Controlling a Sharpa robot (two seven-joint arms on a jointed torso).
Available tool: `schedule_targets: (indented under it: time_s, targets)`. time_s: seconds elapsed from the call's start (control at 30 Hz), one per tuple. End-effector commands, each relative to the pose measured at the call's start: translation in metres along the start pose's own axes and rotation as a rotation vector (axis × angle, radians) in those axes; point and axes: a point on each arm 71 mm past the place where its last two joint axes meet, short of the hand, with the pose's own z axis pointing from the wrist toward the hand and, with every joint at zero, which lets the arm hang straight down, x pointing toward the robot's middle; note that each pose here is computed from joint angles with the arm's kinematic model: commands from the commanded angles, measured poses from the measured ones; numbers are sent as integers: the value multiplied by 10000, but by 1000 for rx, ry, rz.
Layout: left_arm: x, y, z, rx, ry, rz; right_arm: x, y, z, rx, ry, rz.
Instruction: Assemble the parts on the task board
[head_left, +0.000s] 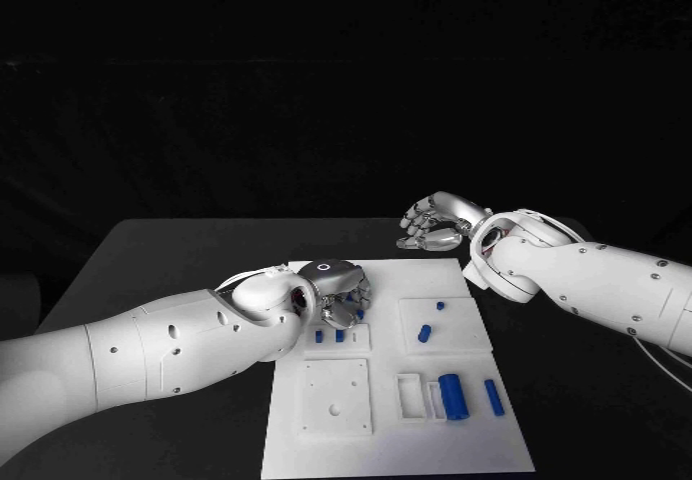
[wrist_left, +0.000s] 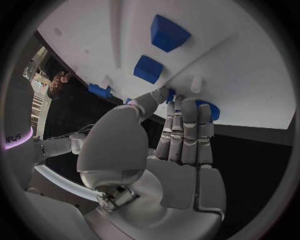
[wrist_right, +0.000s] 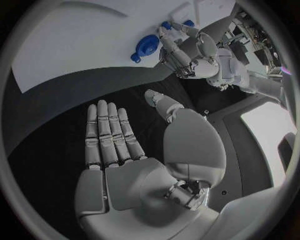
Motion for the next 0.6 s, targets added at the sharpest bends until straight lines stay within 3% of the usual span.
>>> schedule_targets:
  time_s: [0.03,0.6]
  targets:
    - [89,-20,-2,2,61,-2,10,12,4,-11,10,0]
    - [78,-22,-6,2,39,-4,14,17,6,-12,12,0]
